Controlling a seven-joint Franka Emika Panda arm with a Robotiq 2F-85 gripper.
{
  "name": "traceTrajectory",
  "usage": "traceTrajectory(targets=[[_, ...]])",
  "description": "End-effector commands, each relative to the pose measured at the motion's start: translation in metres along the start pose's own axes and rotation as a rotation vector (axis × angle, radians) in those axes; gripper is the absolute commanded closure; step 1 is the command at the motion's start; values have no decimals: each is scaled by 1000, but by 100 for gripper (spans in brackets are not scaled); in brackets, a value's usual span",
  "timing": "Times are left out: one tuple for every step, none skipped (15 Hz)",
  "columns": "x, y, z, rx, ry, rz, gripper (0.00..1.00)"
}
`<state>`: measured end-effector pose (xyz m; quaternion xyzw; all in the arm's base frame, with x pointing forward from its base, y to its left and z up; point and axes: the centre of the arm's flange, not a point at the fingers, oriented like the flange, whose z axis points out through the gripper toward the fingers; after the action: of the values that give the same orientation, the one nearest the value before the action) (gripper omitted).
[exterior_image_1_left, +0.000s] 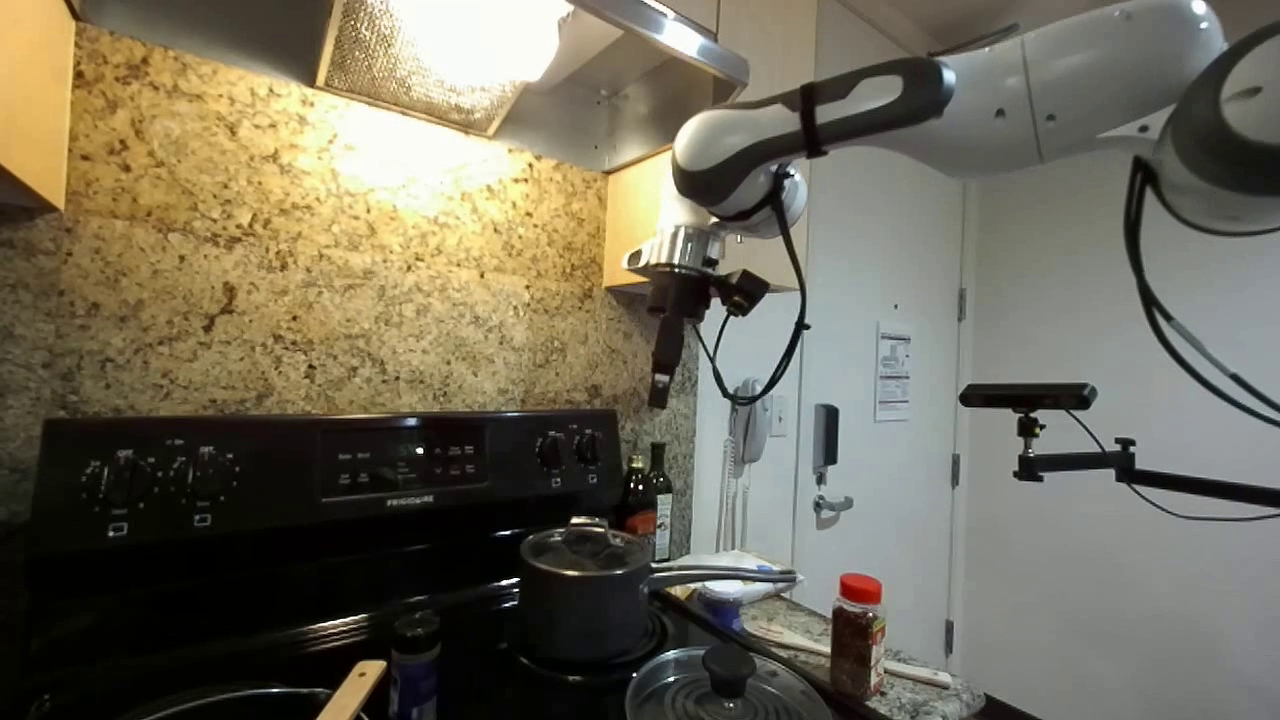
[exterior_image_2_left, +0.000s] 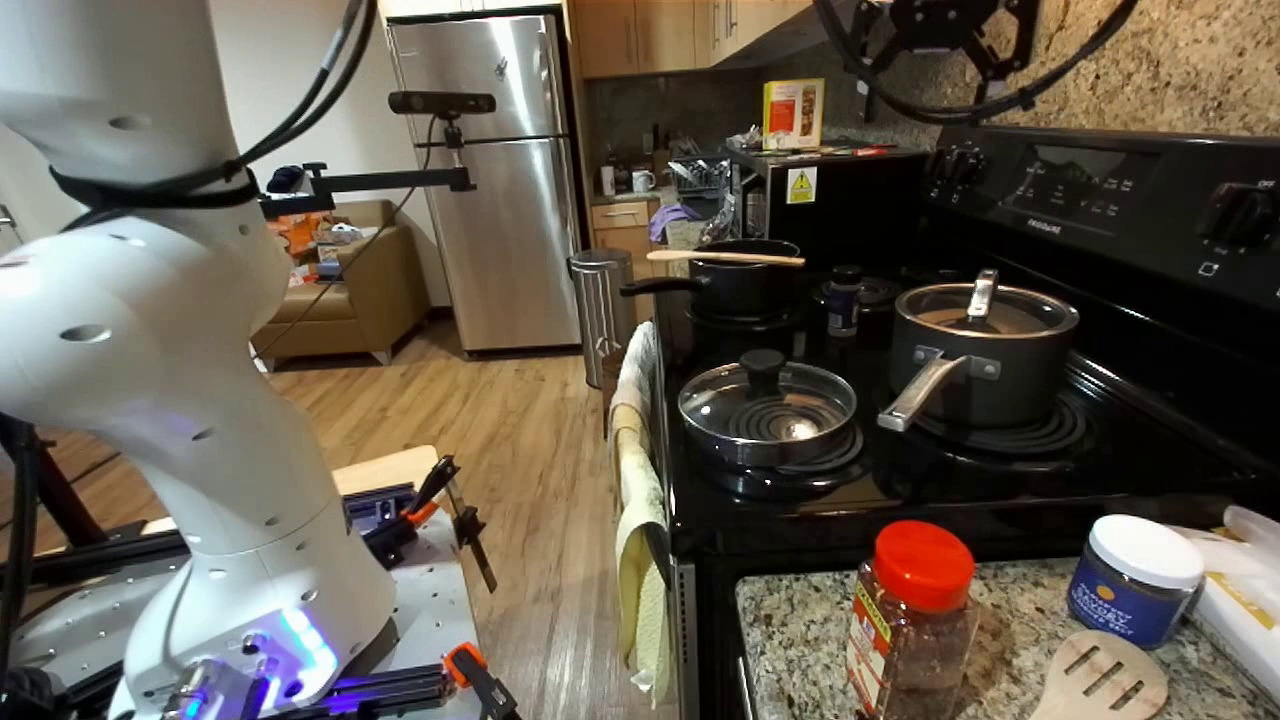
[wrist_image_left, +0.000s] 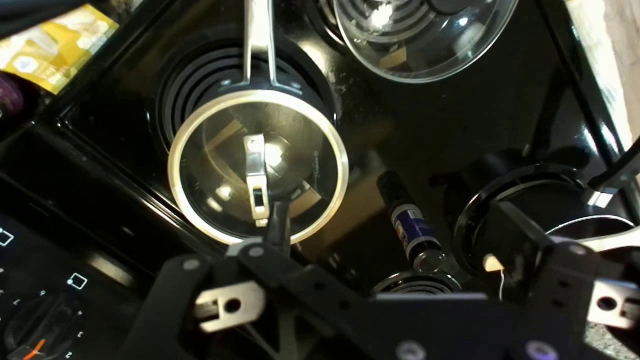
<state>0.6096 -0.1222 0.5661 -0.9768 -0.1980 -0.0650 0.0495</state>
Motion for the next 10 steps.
traceTrajectory(targets=[[-66,-59,-7,-24,-4,67,0],[-77,-69,-11,-18,-17,88,0],[-88,-81,-13,-20,-25,112,0],[-102,-90,-16,-14,-39,147,0],[-112,-98,-14,-15,-42,179,0],[-126,-105,-17,-4,-47,201,0],[-137,-112,-18,5,-44,220,0],[-147,-117,-21,13,-46,237,0],[-156,-120,-23,21,-48,246,0],[-162,-122,-27,18,-51,262,0]])
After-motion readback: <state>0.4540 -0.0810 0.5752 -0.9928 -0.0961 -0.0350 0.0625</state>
